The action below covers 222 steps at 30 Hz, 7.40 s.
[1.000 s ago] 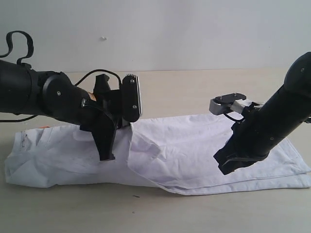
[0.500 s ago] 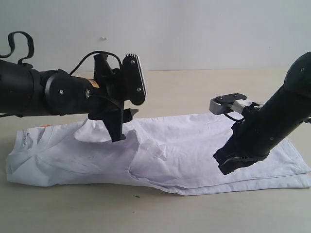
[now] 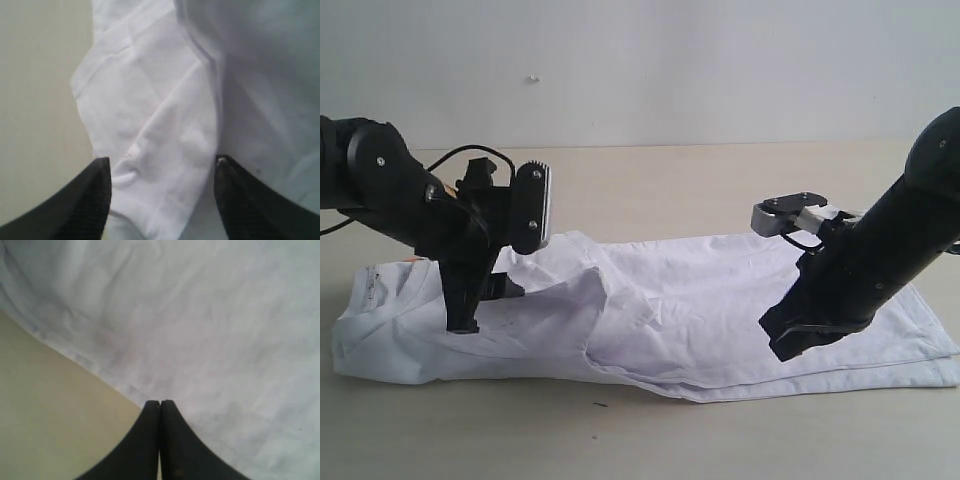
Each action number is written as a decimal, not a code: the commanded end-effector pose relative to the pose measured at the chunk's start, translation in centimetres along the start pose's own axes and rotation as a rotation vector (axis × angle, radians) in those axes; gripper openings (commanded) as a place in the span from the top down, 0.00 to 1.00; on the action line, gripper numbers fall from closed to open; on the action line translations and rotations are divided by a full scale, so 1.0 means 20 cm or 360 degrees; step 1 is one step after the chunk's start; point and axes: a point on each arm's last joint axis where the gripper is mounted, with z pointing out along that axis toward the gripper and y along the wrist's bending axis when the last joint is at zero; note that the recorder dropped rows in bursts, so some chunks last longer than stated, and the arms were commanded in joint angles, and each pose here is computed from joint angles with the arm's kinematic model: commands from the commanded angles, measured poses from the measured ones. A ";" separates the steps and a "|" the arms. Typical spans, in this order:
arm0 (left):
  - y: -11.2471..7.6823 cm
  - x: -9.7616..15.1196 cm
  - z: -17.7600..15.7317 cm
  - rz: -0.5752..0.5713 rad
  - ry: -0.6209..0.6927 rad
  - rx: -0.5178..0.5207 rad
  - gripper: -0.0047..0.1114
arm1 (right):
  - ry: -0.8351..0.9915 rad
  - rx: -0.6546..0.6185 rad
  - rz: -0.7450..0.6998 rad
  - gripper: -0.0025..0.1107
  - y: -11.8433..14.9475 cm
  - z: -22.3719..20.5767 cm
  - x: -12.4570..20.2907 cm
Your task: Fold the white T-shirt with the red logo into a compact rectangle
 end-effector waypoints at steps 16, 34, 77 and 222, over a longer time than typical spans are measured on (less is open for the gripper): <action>-0.03 0.04 0.13 0.0031 0.0047 0.0063 0.57 | -0.0018 -0.0008 0.0002 0.98 0.01 -0.02 -0.01; 0.03 0.01 0.13 0.0025 0.0008 -0.0184 0.96 | -0.0020 -0.0006 0.0002 0.98 0.01 -0.02 -0.01; 0.27 0.31 -0.03 -0.1512 -0.0068 -0.0809 0.69 | 0.0013 -0.0037 0.0002 0.98 0.01 -0.02 0.00; -0.02 -0.84 0.29 -0.2122 -0.0947 0.1430 0.42 | -0.0616 0.0759 0.0271 0.98 -0.05 -0.41 -0.07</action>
